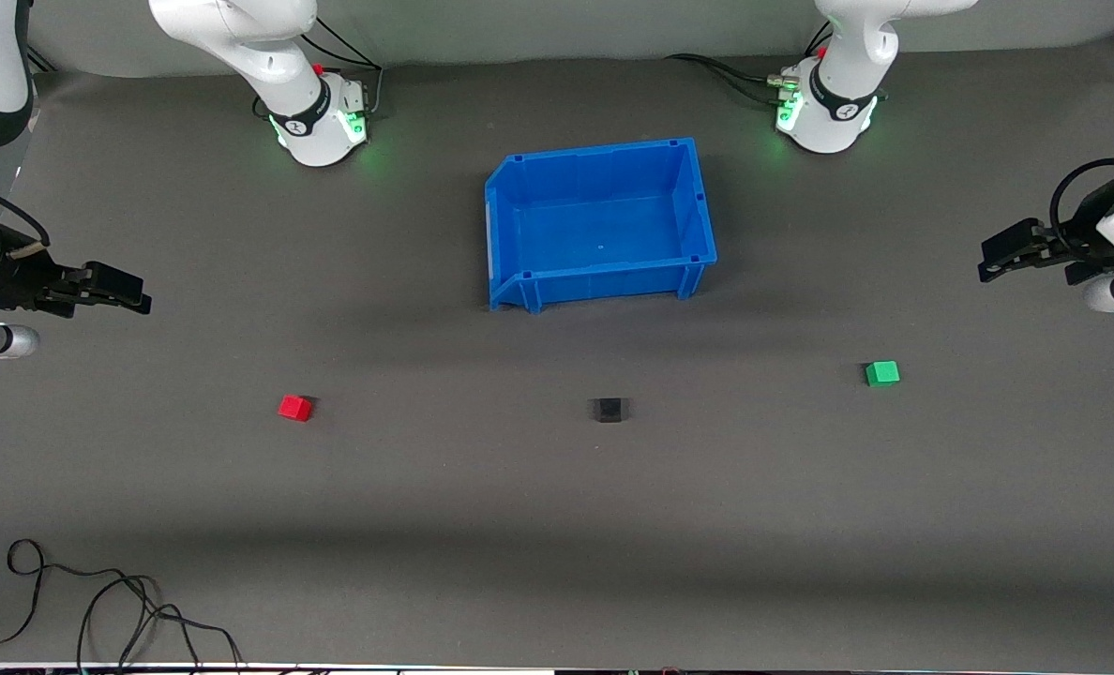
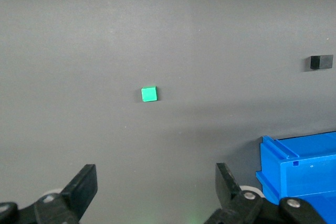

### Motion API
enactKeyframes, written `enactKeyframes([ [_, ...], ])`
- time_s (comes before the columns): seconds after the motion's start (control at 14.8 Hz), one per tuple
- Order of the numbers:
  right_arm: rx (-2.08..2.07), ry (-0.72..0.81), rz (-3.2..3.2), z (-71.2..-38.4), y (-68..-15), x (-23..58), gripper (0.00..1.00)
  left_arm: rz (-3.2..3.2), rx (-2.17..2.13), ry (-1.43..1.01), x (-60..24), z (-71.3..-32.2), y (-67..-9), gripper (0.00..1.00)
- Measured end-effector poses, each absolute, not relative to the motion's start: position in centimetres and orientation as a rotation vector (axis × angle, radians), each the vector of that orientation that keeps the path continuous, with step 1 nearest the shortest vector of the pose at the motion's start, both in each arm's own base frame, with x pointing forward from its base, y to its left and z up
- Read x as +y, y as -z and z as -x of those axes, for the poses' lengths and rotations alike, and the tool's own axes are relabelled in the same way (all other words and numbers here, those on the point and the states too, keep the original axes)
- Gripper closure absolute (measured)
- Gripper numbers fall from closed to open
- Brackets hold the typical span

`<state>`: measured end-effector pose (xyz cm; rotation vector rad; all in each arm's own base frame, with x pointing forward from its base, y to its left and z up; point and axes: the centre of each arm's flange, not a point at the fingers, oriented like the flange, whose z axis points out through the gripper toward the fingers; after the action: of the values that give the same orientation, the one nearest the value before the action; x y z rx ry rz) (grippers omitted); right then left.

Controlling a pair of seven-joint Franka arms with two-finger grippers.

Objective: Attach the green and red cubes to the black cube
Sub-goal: 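Move the right gripper toward the red cube while the left gripper approaches green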

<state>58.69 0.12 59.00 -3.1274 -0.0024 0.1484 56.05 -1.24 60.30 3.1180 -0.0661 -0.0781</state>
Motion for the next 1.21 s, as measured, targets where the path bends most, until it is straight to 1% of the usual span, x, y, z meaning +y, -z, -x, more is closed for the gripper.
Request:
enactKeyframes([
  [0.4,0.007,-0.146,3.128,-58.8,-58.9,0.2,0.0,-3.118,-0.066,0.079,-1.2,-56.0,-60.3,0.0],
  [0.54,0.092,-0.134,3.129,-59.1,-58.6,0.2,0.0,-3.118,-0.066,0.08,-1.2,-56.0,-60.3,0.0],
  [0.67,0.153,-0.154,3.129,-59.5,-57.8,0.3,0.0,-3.118,-0.044,0.081,-1.1,-56.0,-60.3,0.0],
  [1.08,0.252,-0.234,3.124,-60.7,-54.6,0.1,0.0,-3.088,0.482,0.135,0.5,-55.6,-60.3,0.0],
  [1.21,0.376,-0.263,3.117,-61.0,-53.5,-0.5,0.0,-3.043,0.72,0.138,0.6,-55.6,-60.3,0.0],
])
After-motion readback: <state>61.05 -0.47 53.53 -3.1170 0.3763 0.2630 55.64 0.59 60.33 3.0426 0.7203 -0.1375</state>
